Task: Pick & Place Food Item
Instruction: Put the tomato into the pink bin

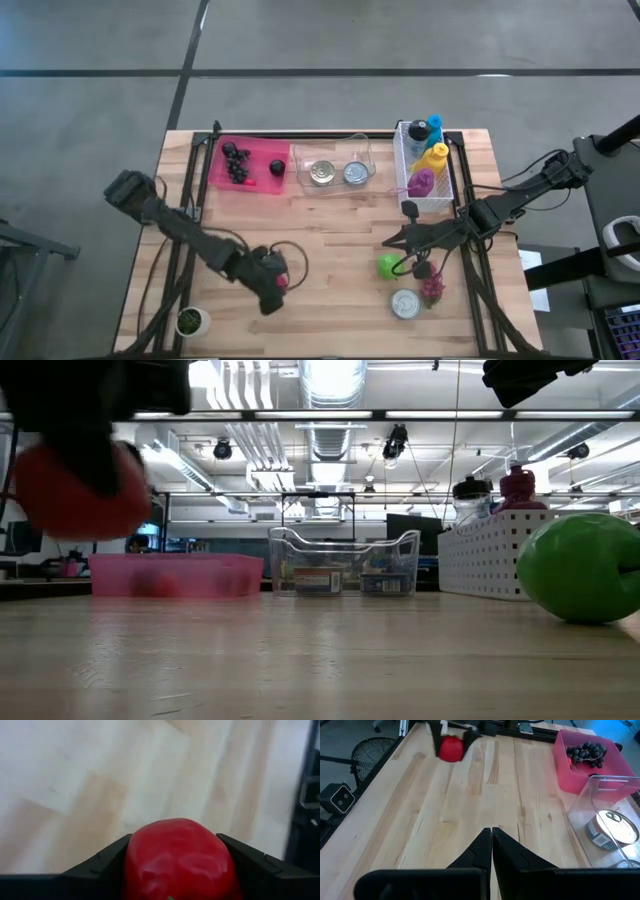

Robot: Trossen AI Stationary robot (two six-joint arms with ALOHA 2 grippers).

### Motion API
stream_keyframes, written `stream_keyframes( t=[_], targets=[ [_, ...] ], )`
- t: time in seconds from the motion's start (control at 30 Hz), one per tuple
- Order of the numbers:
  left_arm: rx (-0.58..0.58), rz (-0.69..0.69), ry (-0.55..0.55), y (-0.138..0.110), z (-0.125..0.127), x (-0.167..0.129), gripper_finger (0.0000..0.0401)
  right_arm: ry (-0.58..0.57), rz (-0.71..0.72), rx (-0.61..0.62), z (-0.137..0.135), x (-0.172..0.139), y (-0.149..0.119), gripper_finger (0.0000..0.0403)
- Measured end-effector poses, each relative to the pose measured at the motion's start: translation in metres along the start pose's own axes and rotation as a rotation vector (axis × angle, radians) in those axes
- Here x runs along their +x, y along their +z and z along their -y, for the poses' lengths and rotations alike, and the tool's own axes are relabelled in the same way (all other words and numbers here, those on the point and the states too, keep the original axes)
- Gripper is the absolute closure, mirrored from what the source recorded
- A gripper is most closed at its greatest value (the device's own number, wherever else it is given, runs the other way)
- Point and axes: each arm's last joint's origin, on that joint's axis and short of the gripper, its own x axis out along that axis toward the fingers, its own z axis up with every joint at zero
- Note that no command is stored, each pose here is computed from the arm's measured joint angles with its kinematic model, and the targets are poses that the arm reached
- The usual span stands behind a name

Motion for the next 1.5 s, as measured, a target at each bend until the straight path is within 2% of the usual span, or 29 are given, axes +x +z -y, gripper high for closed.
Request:
stream_keyframes(
  t=[0.2,0.4,0.57,0.73,0.9,1.07,1.27,1.4,1.5],
  targets=[
    [-0.008,0.059,0.139,0.042,-0.029,-0.017,0.0126,0.000,0.000,0.000,0.000,0.000,0.000,0.0394],
    [-0.115,0.118,0.284,0.083,-0.077,-0.033,0.0143,0.000,0.000,0.000,0.000,0.000,0.000,0.0394],
    [-0.240,0.152,0.383,0.108,-0.123,-0.044,0.0135,0.000,0.000,0.000,0.000,0.000,0.000,0.0394],
    [-0.411,0.146,0.531,0.118,-0.175,-0.059,0.0135,0.000,0.000,0.000,0.000,0.000,0.000,0.0394],
    [-0.575,0.196,0.615,0.126,-0.222,-0.071,0.0144,0.000,0.000,0.000,0.000,0.000,0.000,0.0394],
    [-0.735,0.267,0.703,0.127,-0.261,-0.085,0.0136,0.000,0.000,0.000,0.000,0.000,0.000,0.0394],
    [-0.859,0.333,0.744,0.127,-0.292,-0.096,0.0146,0.000,0.000,0.000,0.000,0.000,0.000,0.0394],
    [-0.888,0.430,0.726,0.134,-0.301,-0.101,0.0146,0.000,0.000,0.000,0.000,0.000,0.000,0.0394],
    [-0.890,0.452,0.687,0.140,-0.304,-0.109,0.0142,0.000,0.000,0.000,0.000,0.000,0.000,0.0394]
  ],
)
